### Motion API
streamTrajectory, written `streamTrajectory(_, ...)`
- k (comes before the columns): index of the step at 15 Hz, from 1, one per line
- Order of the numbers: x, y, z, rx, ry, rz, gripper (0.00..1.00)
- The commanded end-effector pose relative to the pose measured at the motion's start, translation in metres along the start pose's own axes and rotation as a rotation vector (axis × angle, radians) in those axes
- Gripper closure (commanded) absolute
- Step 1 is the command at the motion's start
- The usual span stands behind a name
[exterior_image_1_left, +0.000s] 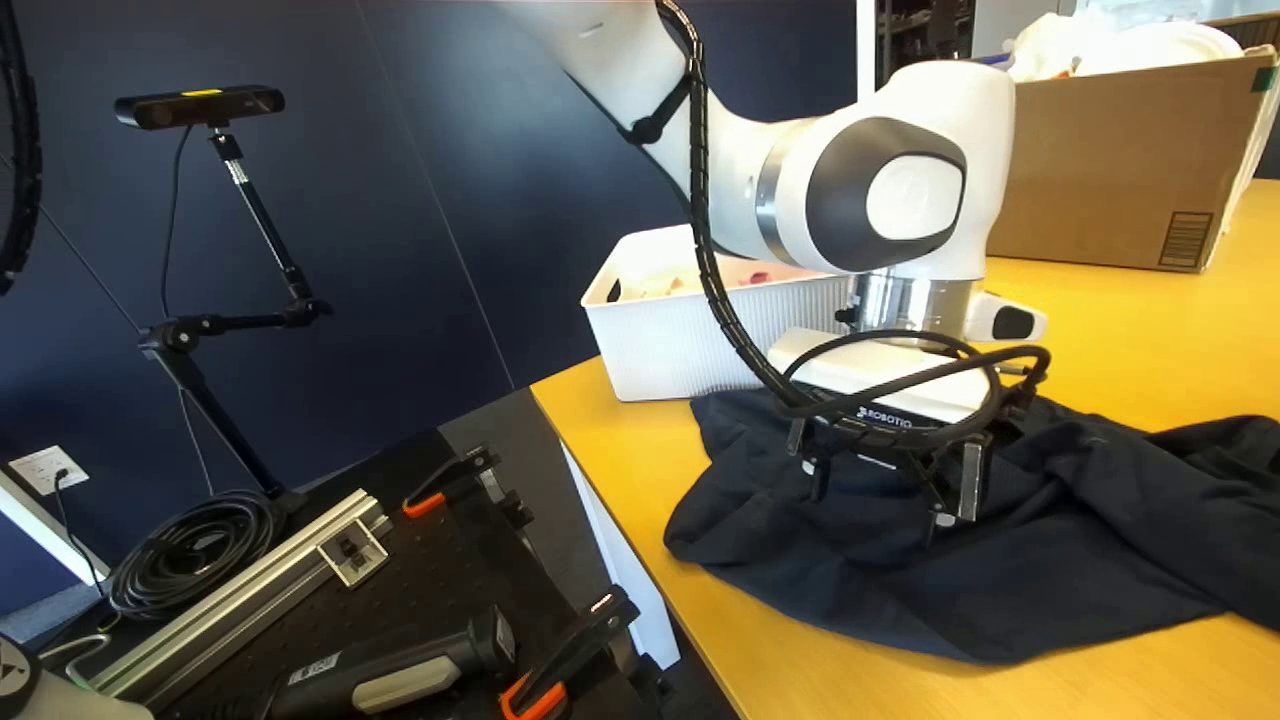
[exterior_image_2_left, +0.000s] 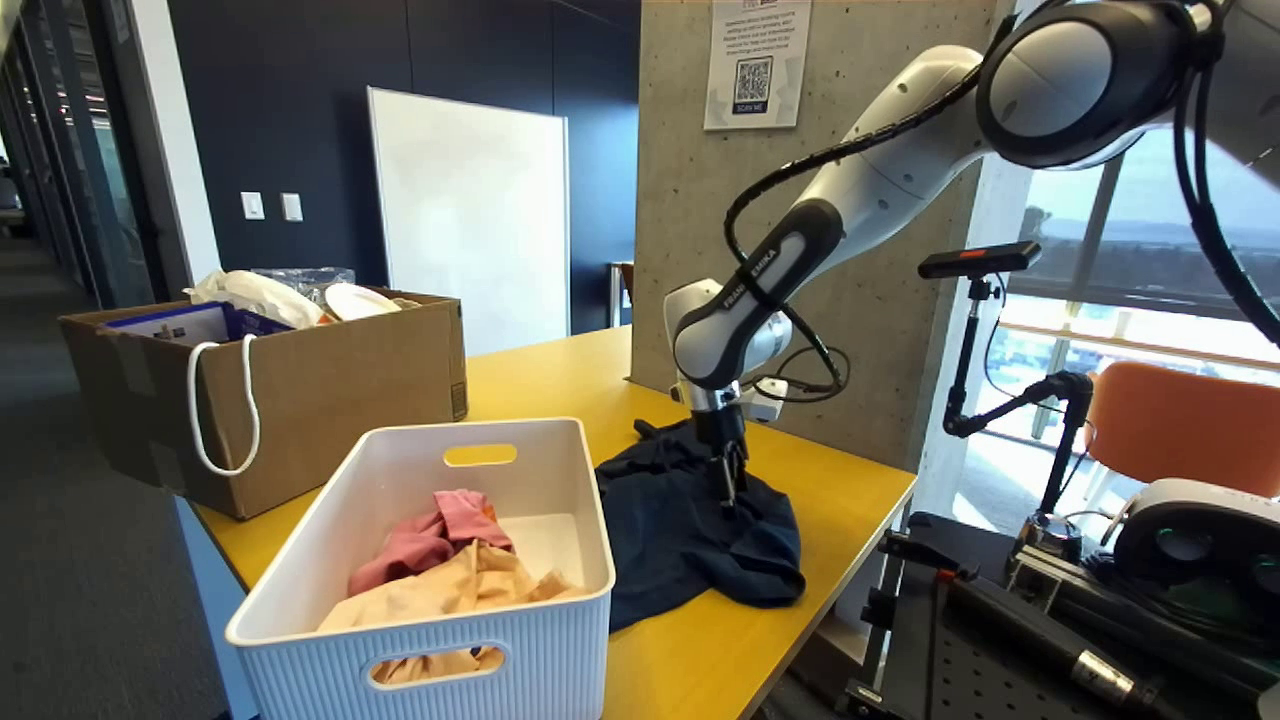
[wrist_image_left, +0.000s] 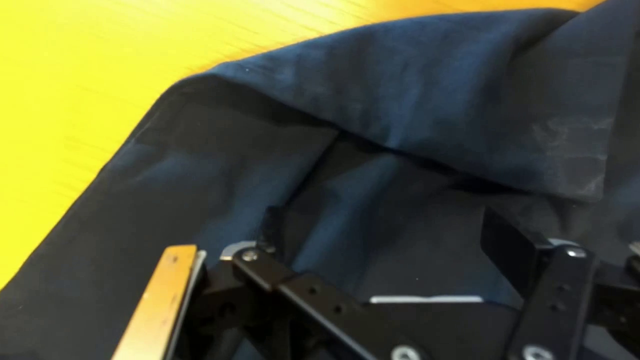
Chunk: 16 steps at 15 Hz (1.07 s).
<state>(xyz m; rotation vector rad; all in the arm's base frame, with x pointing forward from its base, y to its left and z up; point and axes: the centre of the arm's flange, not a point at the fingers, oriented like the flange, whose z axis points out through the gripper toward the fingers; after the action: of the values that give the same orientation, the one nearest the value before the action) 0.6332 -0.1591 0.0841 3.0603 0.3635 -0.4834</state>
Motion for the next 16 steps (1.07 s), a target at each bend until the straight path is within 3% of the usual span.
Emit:
streamTrajectory(1,0.015,-0.004,0.023,-0.026,0.027,0.018,0.0)
streamTrajectory(4,0.017,-0.009,0.035,-0.046,0.075,0.023,0.0)
streamTrajectory(10,-0.003,-0.014,0.034,-0.115,0.051,0.07,0.0)
streamTrajectory(16,-0.017,0.001,0.066,-0.133,0.003,0.128,0.0)
